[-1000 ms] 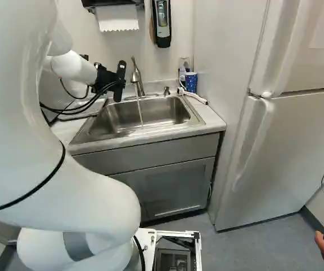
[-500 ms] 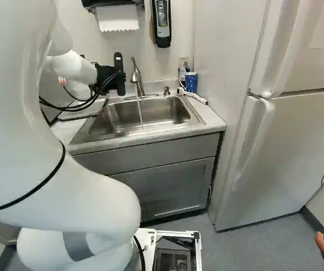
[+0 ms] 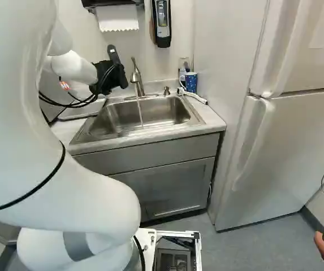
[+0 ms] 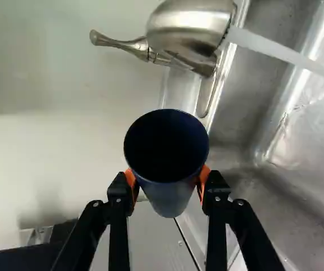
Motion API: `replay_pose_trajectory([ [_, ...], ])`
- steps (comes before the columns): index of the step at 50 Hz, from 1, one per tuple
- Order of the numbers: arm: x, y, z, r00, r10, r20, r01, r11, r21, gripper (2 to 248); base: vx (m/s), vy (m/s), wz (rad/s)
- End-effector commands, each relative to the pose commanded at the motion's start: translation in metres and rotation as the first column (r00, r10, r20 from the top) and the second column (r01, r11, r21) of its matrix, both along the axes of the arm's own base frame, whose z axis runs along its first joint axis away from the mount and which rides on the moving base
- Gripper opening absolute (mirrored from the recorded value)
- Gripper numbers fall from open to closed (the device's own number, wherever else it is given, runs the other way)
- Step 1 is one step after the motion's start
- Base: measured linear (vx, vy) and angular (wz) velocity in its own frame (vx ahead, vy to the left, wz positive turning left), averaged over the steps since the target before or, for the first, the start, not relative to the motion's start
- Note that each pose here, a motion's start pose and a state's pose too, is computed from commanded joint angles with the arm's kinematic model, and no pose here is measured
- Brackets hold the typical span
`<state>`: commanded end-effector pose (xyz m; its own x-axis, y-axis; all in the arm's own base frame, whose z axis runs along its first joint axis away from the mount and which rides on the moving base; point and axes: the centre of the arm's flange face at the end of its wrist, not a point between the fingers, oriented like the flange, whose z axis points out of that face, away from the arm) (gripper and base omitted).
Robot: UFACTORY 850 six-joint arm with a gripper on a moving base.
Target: Rinse the cup and place it in the tray
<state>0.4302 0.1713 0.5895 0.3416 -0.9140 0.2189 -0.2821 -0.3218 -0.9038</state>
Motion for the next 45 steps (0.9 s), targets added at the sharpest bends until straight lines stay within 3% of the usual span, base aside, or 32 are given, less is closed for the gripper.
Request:
replay_pose_trajectory([
  [11, 0.0000, 0.0000, 0.0000, 0.999, 0.044, 0.026, -0.041, 0.994, -0.104, 122, 0.000, 0.000, 0.000],
  [22, 0.0000, 0.0000, 0.0000, 0.995, 0.090, 0.048, -0.078, 0.975, -0.208, 122, 0.000, 0.000, 0.000],
  [34, 0.0000, 0.0000, 0.0000, 0.988, 0.143, 0.066, -0.115, 0.941, -0.319, 122, 0.000, 0.000, 0.000],
  [45, 0.0000, 0.0000, 0.0000, 0.978, 0.192, 0.076, -0.143, 0.897, -0.418, 122, 0.000, 0.000, 0.000],
])
